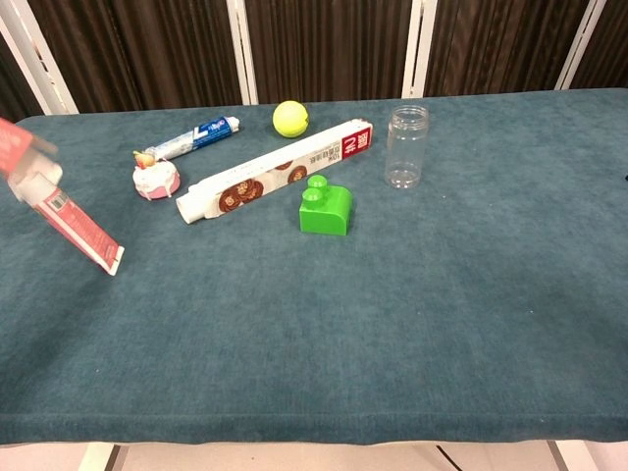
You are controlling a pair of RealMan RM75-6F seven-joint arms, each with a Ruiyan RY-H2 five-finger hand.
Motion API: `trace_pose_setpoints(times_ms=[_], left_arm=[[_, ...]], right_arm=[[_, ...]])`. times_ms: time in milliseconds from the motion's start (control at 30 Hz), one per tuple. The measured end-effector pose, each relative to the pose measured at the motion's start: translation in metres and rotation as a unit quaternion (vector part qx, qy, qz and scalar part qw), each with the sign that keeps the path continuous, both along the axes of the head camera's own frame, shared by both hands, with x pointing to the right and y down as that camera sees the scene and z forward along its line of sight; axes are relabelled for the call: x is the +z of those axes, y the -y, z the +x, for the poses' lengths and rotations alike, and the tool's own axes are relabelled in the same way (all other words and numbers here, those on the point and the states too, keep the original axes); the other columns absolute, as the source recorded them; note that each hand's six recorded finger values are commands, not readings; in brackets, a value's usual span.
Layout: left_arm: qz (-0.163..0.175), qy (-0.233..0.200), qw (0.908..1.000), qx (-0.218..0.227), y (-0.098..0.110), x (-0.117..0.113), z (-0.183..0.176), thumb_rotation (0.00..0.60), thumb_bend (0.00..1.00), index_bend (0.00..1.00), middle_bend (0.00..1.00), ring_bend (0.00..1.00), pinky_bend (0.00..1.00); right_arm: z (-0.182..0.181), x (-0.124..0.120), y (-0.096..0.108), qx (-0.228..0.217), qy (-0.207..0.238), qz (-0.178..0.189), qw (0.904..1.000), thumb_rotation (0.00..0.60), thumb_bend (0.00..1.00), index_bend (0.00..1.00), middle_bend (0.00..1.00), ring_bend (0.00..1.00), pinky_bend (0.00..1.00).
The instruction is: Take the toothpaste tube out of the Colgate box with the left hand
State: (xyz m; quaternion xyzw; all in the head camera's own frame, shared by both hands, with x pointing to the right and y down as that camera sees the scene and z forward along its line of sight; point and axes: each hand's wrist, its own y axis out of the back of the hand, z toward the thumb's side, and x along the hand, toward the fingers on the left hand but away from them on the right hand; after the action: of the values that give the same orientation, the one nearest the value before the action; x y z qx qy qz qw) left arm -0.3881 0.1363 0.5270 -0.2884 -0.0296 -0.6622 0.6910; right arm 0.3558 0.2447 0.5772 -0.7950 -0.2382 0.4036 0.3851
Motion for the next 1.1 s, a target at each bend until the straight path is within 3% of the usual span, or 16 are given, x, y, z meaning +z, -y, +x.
trace_pose_setpoints(times_ms=[167, 300, 367, 467, 633, 733, 833, 967, 1100], left_arm=[[0.041, -0.022, 0.9989, -0.009, 0.014, -0.018, -0.005, 0.600, 0.43, 0.36, 0.42, 0.56, 0.60], [0.045, -0.072, 0.9960, -0.026, 0.014, -0.024, -0.008, 0.600, 0.43, 0.37, 0.44, 0.57, 0.62], [0.025, -0.116, 0.9921, -0.041, 0.010, -0.021, -0.007, 0.600, 0.43, 0.37, 0.44, 0.57, 0.62], [-0.031, -0.191, 0.9787, -0.067, -0.003, -0.008, -0.004, 0.600, 0.43, 0.37, 0.44, 0.57, 0.63], [-0.156, -0.292, 0.9373, -0.109, -0.041, 0.032, -0.001, 0.600, 0.43, 0.37, 0.44, 0.57, 0.63], [-0.202, -0.308, 0.9210, -0.127, -0.063, 0.064, -0.005, 0.600, 0.43, 0.36, 0.43, 0.56, 0.62], [-0.230, -0.308, 0.9116, -0.146, -0.079, 0.094, -0.010, 0.600, 0.43, 0.34, 0.41, 0.55, 0.61], [-0.246, -0.303, 0.9042, -0.175, -0.090, 0.124, -0.020, 0.600, 0.43, 0.29, 0.37, 0.50, 0.57], [-0.244, -0.297, 0.9023, -0.194, -0.091, 0.137, -0.027, 0.600, 0.38, 0.19, 0.29, 0.39, 0.57]], right_arm=[[0.000, 0.001, -0.001, -0.003, -0.002, -0.003, 1.0000, 0.600, 0.27, 0.19, 0.11, 0.00, 0.04], [-0.001, 0.001, -0.002, -0.005, -0.004, -0.003, 1.0000, 0.600, 0.27, 0.19, 0.11, 0.00, 0.04], [-0.002, 0.002, -0.002, -0.007, -0.005, -0.005, 1.0000, 0.600, 0.27, 0.19, 0.11, 0.00, 0.04], [-0.003, 0.004, -0.003, -0.010, -0.009, -0.007, 0.9999, 0.600, 0.27, 0.19, 0.11, 0.00, 0.04], [-0.003, 0.006, -0.004, -0.015, -0.015, -0.014, 0.9997, 0.600, 0.27, 0.19, 0.11, 0.00, 0.04], [-0.002, 0.007, -0.004, -0.015, -0.018, -0.016, 0.9996, 0.600, 0.27, 0.19, 0.11, 0.00, 0.04], [-0.001, 0.007, -0.004, -0.015, -0.020, -0.018, 0.9995, 0.600, 0.27, 0.18, 0.11, 0.00, 0.04], [-0.001, 0.007, -0.004, -0.014, -0.020, -0.019, 0.9995, 0.600, 0.27, 0.18, 0.11, 0.00, 0.04], [-0.001, 0.007, -0.004, -0.014, -0.022, -0.020, 0.9995, 0.600, 0.27, 0.18, 0.11, 0.00, 0.04]])
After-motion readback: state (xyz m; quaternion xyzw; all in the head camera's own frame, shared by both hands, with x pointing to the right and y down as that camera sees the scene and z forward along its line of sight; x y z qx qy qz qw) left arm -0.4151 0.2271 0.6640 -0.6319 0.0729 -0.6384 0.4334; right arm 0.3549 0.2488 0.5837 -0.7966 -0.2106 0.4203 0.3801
